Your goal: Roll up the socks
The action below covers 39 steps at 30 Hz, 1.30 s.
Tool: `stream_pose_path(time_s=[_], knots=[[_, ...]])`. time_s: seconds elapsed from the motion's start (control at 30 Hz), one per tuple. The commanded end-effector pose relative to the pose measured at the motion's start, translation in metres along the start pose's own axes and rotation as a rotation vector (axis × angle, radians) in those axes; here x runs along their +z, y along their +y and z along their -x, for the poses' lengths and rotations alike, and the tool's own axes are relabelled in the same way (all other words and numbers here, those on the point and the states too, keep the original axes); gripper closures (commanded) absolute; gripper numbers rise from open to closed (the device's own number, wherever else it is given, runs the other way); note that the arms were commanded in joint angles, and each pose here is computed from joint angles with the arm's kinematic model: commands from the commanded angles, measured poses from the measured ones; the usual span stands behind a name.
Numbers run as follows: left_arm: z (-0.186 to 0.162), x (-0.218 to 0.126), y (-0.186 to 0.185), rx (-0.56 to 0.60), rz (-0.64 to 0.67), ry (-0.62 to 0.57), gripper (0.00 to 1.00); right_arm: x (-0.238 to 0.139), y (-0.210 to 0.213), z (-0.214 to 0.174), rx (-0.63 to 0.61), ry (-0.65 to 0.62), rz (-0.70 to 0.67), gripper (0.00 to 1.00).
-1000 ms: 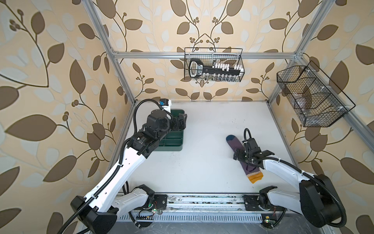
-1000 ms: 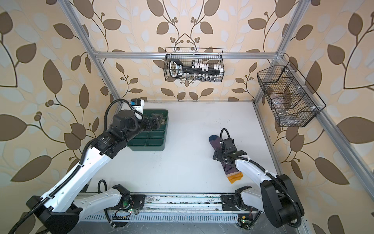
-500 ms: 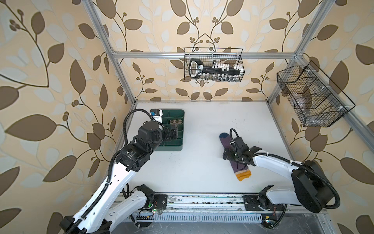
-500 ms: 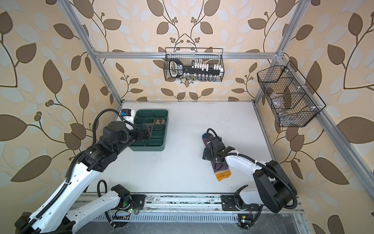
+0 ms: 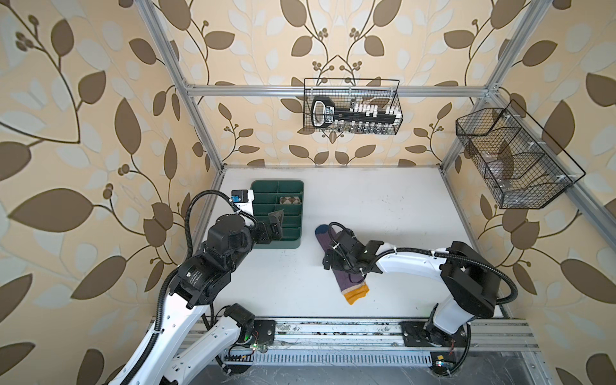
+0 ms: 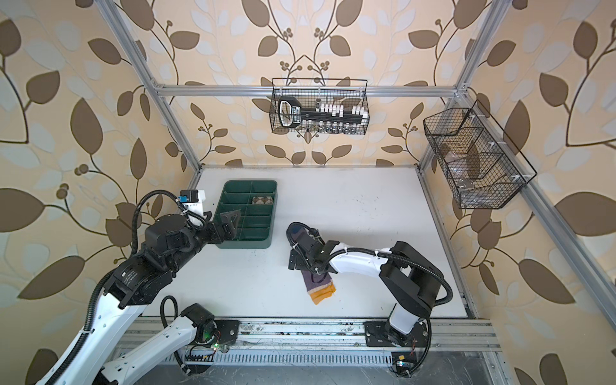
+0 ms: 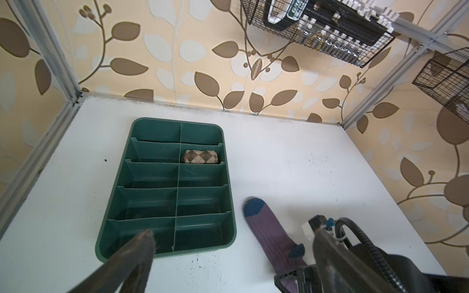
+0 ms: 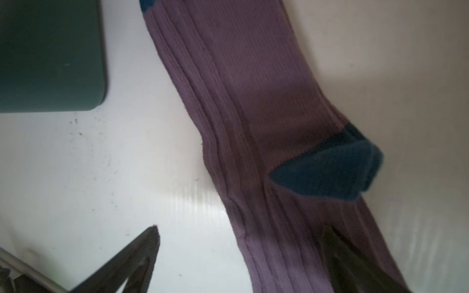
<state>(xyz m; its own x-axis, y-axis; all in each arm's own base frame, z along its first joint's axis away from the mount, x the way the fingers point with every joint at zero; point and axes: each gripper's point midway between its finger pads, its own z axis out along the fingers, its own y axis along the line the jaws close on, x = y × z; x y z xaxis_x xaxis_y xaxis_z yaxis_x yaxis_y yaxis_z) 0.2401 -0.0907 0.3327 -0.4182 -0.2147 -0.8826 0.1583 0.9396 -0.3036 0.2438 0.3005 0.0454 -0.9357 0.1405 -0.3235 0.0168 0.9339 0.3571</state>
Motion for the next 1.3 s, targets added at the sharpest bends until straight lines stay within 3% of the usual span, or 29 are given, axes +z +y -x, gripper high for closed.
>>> stream_pose_path(time_s=[0.0, 0.2, 0.33, 0.43, 0.63, 0.93, 1.27], knots=[[-0.019, 0.0, -0.011, 0.015, -0.077, 0.073, 0.01, -0.027, 0.027, 0.027, -0.031, -0.057, 0.06, 0.0], [-0.048, 0.01, -0.015, -0.007, -0.11, 0.17, 0.01, -0.095, 0.009, 0.067, -0.167, -0.22, 0.009, 0.0], [-0.061, 0.017, -0.012, -0.008, -0.082, 0.21, 0.01, -0.133, 0.018, 0.087, -0.415, -0.261, 0.108, 0.07], [-0.069, 0.022, -0.002, -0.036, -0.021, 0.236, 0.01, -0.14, 0.013, 0.11, -0.565, -0.277, 0.052, 0.09], [-0.076, 0.028, 0.002, -0.061, 0.012, 0.274, 0.01, -0.085, 0.006, 0.144, -0.68, -0.193, -0.081, 0.12], [-0.077, 0.045, 0.023, -0.073, 0.125, 0.2, 0.01, 0.009, 0.04, 0.163, -0.76, -0.108, -0.042, 0.1], [-0.063, 0.063, 0.029, -0.07, 0.187, 0.127, 0.01, 0.064, 0.022, 0.159, -0.814, -0.031, -0.151, 0.07]])
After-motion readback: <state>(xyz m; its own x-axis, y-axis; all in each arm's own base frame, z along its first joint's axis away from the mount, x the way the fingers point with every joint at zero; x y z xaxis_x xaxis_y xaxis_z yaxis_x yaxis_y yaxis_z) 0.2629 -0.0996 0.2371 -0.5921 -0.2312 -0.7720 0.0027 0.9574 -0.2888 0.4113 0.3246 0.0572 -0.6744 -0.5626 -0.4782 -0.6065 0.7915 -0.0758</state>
